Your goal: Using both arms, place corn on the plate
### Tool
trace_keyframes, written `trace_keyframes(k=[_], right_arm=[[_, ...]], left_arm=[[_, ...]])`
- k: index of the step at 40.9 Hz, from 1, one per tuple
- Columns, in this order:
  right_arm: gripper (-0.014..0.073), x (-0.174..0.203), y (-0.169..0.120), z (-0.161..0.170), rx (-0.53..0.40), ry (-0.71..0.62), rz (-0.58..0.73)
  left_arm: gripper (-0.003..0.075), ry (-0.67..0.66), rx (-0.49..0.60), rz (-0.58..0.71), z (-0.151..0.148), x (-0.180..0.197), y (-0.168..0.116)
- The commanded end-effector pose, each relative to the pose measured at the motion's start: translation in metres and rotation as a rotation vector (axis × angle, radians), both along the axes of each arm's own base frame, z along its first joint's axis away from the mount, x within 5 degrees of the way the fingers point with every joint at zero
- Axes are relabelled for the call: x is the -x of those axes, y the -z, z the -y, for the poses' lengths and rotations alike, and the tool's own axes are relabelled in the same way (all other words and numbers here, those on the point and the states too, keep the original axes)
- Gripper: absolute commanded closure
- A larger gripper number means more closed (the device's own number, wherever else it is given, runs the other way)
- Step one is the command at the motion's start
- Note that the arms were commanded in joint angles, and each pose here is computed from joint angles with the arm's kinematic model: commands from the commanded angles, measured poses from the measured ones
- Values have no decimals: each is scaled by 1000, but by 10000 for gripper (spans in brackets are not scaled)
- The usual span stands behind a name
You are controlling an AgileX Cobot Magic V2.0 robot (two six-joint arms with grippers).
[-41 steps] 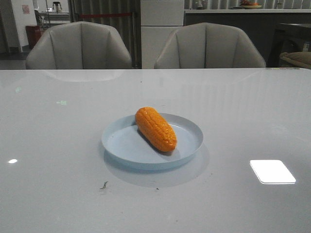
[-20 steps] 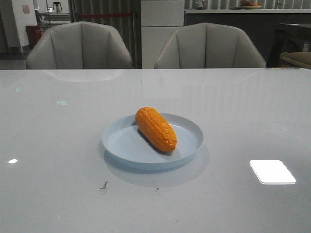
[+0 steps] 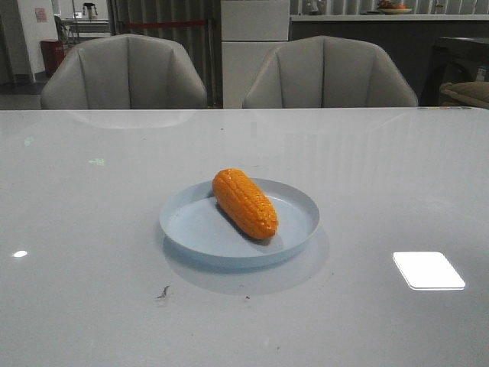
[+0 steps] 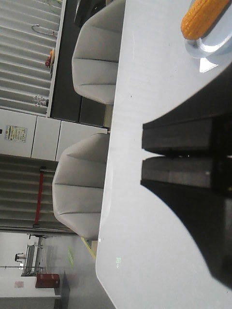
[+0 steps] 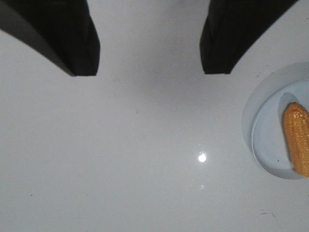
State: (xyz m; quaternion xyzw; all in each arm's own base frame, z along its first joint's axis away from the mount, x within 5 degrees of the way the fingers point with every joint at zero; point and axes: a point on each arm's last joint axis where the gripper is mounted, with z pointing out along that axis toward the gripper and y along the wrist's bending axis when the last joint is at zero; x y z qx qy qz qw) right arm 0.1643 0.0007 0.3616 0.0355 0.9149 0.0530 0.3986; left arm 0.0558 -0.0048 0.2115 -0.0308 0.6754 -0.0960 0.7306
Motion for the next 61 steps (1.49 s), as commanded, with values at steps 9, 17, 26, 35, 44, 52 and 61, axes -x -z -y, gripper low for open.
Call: trace_keyframes(k=[9, 17, 26, 35, 44, 52, 61], right_arm=[[53, -1, -15, 1, 6, 11, 96], [53, -1, -15, 1, 6, 11, 96], [53, -1, -15, 1, 6, 11, 96], [53, -1, -14, 1, 7, 11, 95], [96, -1, -16, 4, 43, 16, 111], [360, 9, -16, -1, 56, 1, 268], [557, 28, 7, 0, 126, 0, 479]], left_arm=[[631, -3, 32, 88, -1, 2, -7], [631, -3, 32, 88, -1, 2, -7], [631, -3, 32, 88, -1, 2, -7], [631, -3, 32, 88, -1, 2, -7], [631, -3, 32, 88, -1, 2, -7], [631, -3, 32, 88, -1, 2, -7], [631, -3, 32, 88, -1, 2, -7]])
